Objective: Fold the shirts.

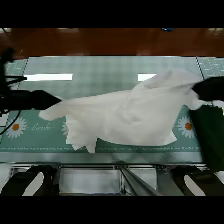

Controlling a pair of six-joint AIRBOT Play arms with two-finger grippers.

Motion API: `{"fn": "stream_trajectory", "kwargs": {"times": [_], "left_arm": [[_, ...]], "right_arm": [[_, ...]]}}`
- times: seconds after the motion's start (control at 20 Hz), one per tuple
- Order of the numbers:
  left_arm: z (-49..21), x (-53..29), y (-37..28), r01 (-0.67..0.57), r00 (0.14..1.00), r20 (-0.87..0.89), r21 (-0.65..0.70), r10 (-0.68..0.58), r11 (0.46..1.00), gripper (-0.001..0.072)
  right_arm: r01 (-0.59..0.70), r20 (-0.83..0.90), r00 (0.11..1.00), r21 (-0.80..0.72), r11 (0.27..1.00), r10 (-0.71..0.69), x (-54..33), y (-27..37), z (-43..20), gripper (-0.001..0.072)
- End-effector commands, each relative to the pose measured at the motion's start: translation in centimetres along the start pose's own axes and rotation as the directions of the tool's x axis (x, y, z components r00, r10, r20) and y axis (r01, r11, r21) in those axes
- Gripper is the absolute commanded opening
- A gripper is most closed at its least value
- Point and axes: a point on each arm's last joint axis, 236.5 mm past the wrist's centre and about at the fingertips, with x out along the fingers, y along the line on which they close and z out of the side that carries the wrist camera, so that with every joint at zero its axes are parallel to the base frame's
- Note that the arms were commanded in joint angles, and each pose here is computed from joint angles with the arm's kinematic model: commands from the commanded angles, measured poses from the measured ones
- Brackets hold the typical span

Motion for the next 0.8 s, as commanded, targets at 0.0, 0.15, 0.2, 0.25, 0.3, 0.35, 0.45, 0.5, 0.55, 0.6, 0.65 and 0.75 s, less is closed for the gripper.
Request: {"fn": "stream_trajectory", "kwargs": {"times": [0.0, 0.15, 0.2, 0.25, 0.3, 0.35, 0.45, 0.5, 0.55, 0.6, 0.65, 0.75], "left_arm": [[3.1, 7.2, 7.7, -0.083, 0.994, 0.062, -0.177, 0.095, 0.981, 0.0013], [7.3, 11.0, 12.0, -0.121, 0.988, 0.067, -0.229, 0.140, 0.966, 0.0013], [8.7, 12.0, 12.9, -0.123, 0.988, 0.064, -0.233, 0.142, 0.965, 0.0013], [10.1, 12.7, 13.6, -0.123, 0.988, 0.066, -0.234, 0.142, 0.965, 0.0013], [11.5, 13.3, 14.2, -0.120, 0.987, 0.073, -0.234, 0.141, 0.965, 0.0013], [12.6, 13.6, 14.5, -0.117, 0.987, 0.078, -0.227, 0.138, 0.967, 0.0013], [14.6, 13.7, 14.7, -0.108, 0.987, 0.091, -0.214, 0.130, 0.971, 0.0013], [15.5, 13.2, 14.9, -0.107, 0.986, 0.105, -0.208, 0.131, 0.972, 0.0013], [16.2, 12.5, 15.1, -0.109, 0.983, 0.124, -0.207, 0.136, 0.972, 0.0038], [16.5, 11.8, 15.3, -0.107, 0.983, 0.127, -0.209, 0.135, 0.972, 0.0258], [16.3, 11.0, 15.5, -0.108, 0.986, 0.104, -0.213, 0.133, 0.971, 0.0505], [14.0, 8.5, 17.9, -0.165, 0.985, -0.010, -0.294, 0.170, 0.941, 0.0509]], "right_arm": [[-0.009, -0.051, 0.999, 0.037, 0.999, 0.011, 11.8, -2.0, 1.3, 0.0027], [-0.037, -0.122, 0.991, 0.100, 0.994, 0.049, 20.9, -2.8, 2.9, 0.0028], [-0.047, -0.138, 0.988, 0.122, 0.991, 0.064, 23.3, -2.9, 3.5, 0.0028], [-0.060, -0.146, 0.986, 0.148, 0.987, 0.082, 25.4, -3.0, 4.3, 0.0028], [-0.077, -0.143, 0.984, 0.179, 0.981, 0.104, 26.9, -3.0, 5.3, 0.0029], [-0.108, -0.133, 0.981, 0.214, 0.971, 0.138, 28.1, -2.7, 6.4, 0.0029], [-0.180, -0.082, 0.973, 0.299, 0.937, 0.214, 29.1, -2.1, 8.8, 0.0030], [-0.208, -0.049, 0.970, 0.336, 0.918, 0.238, 28.9, -2.4, 10.1, 0.0030], [-0.233, -0.009, 0.967, 0.371, 0.899, 0.255, 28.4, -3.0, 11.4, 0.0070], [-0.250, 0.016, 0.964, 0.398, 0.882, 0.266, 27.5, -3.9, 12.3, 0.0301], [-0.257, 0.016, 0.961, 0.415, 0.873, 0.276, 26.6, -4.8, 12.6, 0.0398], [-0.239, -0.053, 0.955, 0.442, 0.865, 0.292, 23.9, -7.3, 11.4, 0.0398]]}}
